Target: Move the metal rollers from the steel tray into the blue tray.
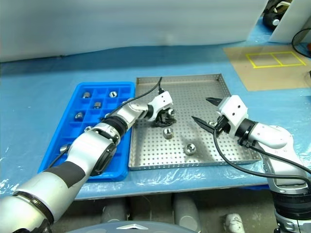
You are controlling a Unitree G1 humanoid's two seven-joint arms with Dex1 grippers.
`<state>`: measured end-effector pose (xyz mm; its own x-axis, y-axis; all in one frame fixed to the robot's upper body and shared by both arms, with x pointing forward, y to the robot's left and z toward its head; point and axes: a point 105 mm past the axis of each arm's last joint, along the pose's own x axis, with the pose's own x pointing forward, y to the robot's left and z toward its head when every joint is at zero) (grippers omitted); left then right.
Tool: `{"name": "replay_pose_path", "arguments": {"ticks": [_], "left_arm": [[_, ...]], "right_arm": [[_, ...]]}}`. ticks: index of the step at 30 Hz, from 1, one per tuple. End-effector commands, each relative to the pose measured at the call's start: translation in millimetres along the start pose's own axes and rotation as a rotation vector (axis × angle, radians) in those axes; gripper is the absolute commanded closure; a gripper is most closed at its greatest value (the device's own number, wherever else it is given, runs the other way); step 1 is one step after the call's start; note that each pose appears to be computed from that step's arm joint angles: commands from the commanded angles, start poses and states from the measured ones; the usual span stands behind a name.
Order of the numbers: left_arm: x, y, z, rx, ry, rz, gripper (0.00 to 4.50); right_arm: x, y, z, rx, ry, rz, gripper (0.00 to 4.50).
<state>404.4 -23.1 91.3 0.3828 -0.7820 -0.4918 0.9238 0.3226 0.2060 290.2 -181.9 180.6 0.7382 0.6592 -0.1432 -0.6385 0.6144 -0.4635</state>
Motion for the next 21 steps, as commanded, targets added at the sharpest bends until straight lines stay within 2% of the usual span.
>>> {"name": "replay_pose_path", "arguments": {"ticks": [1,12,14,16,21], "left_arm": [[-3,2,0,0.003,0.007,-0.006,2.15],[-11,7,2,-0.026,-0.030,-0.020,2.15],[-13,11,5,-0.039,-0.042,-0.004,2.52],[-14,14,4,-0.035,-0.033,0.015,2.52],[-26,24,23,-0.082,-0.129,0.013,2.52]], "right_arm": [[-3,-5,14,-0.049,-0.041,-0.018,0.52],[6,-6,17,-0.055,-0.060,-0.001,0.52],[7,-5,16,-0.055,-0.062,0.004,0.52],[8,-5,16,-0.056,-0.064,0.009,0.52],[14,-5,17,-0.058,-0.077,0.025,0.52]]}}
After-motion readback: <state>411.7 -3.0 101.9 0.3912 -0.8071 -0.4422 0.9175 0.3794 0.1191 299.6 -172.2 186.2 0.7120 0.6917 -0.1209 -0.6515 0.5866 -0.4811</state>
